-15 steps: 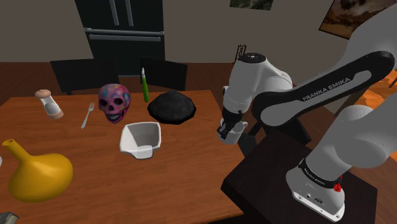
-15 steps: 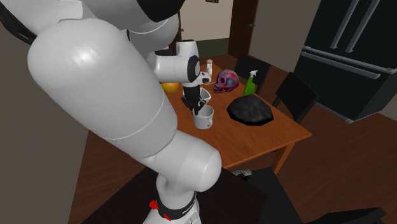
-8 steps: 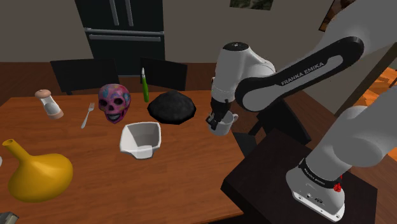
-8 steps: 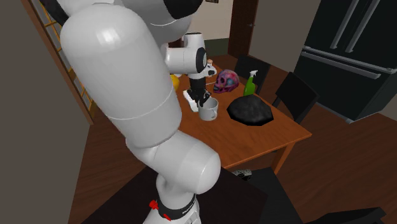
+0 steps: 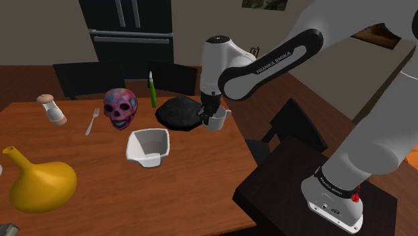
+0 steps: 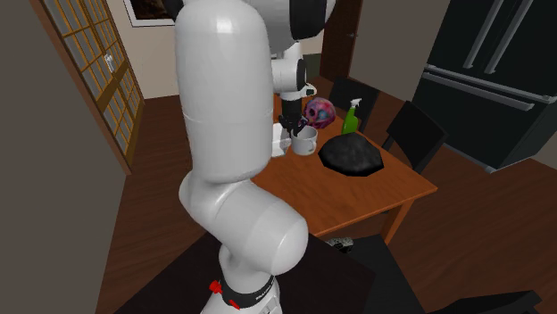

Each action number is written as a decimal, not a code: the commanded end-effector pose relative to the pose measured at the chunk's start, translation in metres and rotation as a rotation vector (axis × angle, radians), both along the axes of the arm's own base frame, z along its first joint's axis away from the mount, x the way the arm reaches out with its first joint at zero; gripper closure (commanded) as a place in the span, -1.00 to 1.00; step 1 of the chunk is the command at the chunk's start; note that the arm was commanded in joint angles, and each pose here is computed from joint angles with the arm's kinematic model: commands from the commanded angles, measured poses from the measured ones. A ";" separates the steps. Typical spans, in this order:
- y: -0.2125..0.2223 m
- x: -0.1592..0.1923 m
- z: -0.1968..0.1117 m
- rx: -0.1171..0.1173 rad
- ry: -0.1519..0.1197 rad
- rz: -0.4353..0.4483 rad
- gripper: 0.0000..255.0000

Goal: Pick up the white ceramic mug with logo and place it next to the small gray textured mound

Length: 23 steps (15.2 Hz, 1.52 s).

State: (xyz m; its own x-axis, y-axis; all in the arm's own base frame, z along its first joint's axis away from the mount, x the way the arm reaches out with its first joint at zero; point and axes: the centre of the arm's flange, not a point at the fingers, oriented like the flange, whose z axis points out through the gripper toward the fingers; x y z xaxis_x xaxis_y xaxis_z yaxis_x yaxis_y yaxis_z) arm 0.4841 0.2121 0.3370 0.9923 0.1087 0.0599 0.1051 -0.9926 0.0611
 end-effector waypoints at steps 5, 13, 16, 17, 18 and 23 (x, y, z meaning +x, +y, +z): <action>0.008 0.079 0.002 -0.001 -0.001 0.000 1.00; 0.012 0.113 -0.024 -0.001 -0.001 0.000 1.00; 0.012 0.113 -0.040 -0.001 -0.001 0.000 1.00; 0.012 0.113 -0.046 -0.001 -0.001 0.000 1.00; 0.012 0.113 -0.051 -0.001 -0.001 0.000 1.00; 0.012 0.113 -0.077 -0.001 -0.001 0.000 1.00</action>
